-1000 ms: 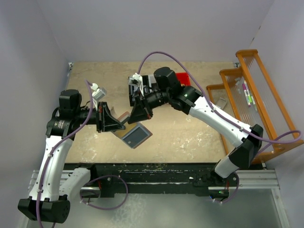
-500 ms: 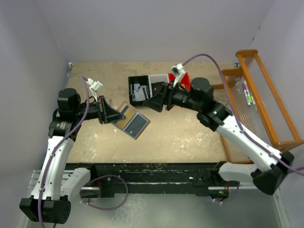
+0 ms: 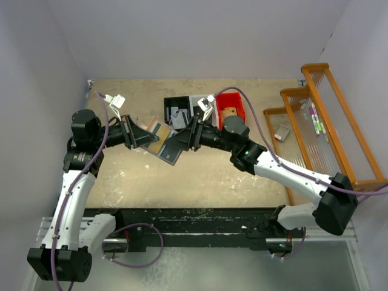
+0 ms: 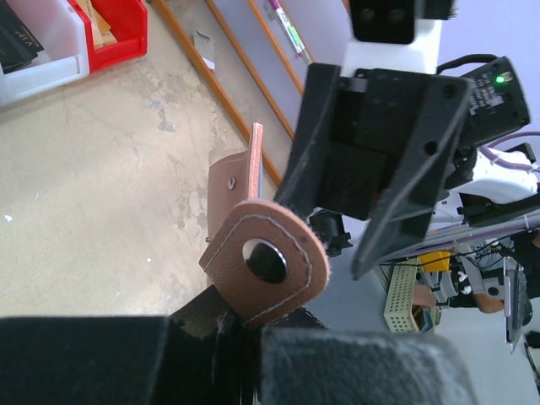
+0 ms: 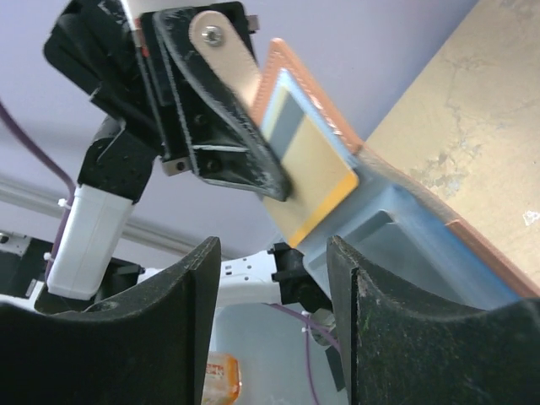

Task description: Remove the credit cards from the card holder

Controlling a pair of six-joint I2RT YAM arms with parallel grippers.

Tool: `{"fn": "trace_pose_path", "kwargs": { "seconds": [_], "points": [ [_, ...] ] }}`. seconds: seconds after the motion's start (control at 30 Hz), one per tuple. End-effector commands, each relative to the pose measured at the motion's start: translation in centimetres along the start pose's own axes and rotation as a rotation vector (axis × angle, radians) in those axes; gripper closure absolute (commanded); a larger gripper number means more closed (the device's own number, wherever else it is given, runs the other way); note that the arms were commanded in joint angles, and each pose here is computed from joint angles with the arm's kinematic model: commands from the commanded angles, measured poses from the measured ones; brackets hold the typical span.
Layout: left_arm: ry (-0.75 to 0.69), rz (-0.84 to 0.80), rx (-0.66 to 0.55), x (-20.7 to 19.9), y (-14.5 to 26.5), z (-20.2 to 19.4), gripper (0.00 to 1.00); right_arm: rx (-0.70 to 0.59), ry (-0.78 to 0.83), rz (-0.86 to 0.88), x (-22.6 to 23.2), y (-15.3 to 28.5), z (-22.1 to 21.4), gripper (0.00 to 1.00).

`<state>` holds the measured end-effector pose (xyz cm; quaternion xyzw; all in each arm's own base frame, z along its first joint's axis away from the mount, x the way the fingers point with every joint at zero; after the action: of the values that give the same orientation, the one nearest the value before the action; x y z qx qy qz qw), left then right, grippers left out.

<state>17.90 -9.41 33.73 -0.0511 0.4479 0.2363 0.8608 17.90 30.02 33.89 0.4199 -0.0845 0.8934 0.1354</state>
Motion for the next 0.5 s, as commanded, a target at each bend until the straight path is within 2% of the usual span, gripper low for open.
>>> {"fn": "trace_pose_path", "kwargs": {
  "seconds": [0.0, 0.23, 0.47],
  "points": [
    [-0.057, -0.051, -0.042, -1.6, 0.4, 0.7, 1.0, -0.063, -0.002, 0.163, 2.4, 0.0, 1.1, 0.46],
    [-0.046, -0.09, -0.037, -2.0, 0.5, 0.7, 1.0, -0.032, -0.061, 0.139, 0.2, -0.4, -0.6, 0.52],
    [-0.039, -0.144, -0.01, -2.3, 0.6, 0.3, 1.0, -0.045, -0.078, 0.183, 0.0, -1.1, -0.5, 0.57]
  ]
}}
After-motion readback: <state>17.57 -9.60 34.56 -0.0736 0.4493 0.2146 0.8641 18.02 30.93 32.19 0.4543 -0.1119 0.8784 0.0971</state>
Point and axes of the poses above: each gripper's point midway between its finger pads, its own y axis back along the fingers, its own x axis along the line the jaws close on, z = x × y, the point moved 9 cm from there along y, back along the fingers, and after that the axes turned 3 degrees about y, right-handed, at the moved point
